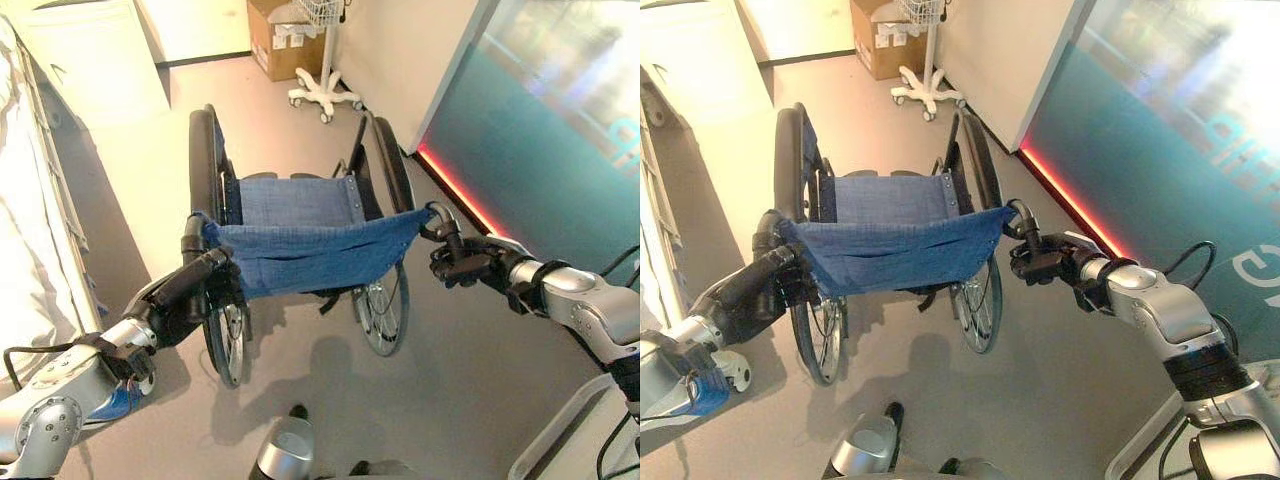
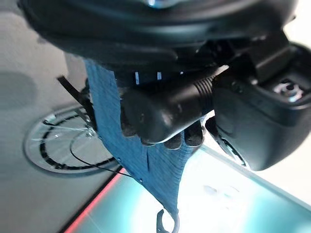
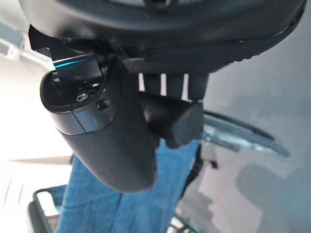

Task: Push the wheelchair next to the bed

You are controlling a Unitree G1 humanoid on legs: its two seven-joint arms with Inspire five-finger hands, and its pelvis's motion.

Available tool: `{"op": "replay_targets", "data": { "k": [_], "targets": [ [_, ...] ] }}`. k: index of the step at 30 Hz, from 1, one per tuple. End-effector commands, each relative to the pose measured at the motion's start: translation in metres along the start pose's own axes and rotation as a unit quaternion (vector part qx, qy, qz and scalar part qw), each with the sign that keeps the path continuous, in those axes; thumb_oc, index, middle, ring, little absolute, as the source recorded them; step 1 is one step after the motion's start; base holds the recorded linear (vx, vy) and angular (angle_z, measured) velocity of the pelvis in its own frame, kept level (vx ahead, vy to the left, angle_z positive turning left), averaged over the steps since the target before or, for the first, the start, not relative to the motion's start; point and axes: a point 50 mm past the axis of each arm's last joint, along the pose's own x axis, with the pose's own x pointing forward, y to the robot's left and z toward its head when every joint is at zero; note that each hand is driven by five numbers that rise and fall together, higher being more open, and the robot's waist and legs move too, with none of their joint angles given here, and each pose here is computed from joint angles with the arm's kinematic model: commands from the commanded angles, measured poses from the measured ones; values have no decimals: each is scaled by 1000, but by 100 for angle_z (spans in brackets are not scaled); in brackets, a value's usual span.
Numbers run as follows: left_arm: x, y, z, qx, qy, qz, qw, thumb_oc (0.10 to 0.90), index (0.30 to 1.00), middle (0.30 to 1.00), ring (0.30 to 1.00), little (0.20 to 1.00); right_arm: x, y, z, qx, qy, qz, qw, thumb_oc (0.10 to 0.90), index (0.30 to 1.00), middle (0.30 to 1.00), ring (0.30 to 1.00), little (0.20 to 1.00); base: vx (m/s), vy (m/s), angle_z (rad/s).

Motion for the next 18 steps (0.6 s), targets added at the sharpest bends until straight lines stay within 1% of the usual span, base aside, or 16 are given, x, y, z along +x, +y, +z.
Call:
{"op": "replay_targets", "data": {
  "k": [1, 4, 6, 9, 11, 14, 18],
  "targets": [
    [-7, -44, 86, 75, -188, -121, 972, 400, 300, 300, 300, 300, -23, -5, 75, -66, -179, 3, 982, 400, 300, 300, 300, 300, 308, -454, 63],
    [-7, -42, 94, 78, -197, -100, 972, 400, 300, 300, 300, 300, -24, 1, 91, -68, -186, 16, 980, 400, 300, 300, 300, 300, 284, -363, 59],
    [-7, -41, 93, 79, -197, -100, 972, 400, 300, 300, 300, 300, -27, 1, 98, -73, -179, 17, 981, 400, 300, 300, 300, 300, 327, -365, 55],
    [-8, -39, 89, 71, -193, -93, 974, 400, 300, 300, 300, 300, -30, 0, 100, -77, -177, 21, 981, 400, 300, 300, 300, 300, 264, -284, 84],
    [-11, -33, 75, 57, -191, -75, 977, 400, 300, 300, 300, 300, -34, -2, 111, -81, -181, 28, 980, 400, 300, 300, 300, 300, 311, -366, 47],
    [-12, -27, 62, 40, -190, -69, 979, 400, 300, 300, 300, 300, -33, -3, 110, -83, -174, 26, 981, 400, 300, 300, 300, 300, 203, -305, 52],
    [-8, -28, 52, 24, -189, -73, 979, 400, 300, 300, 300, 300, -30, -3, 94, -94, -160, 22, 982, 400, 300, 300, 300, 300, 201, -213, 38]
  ]
}}
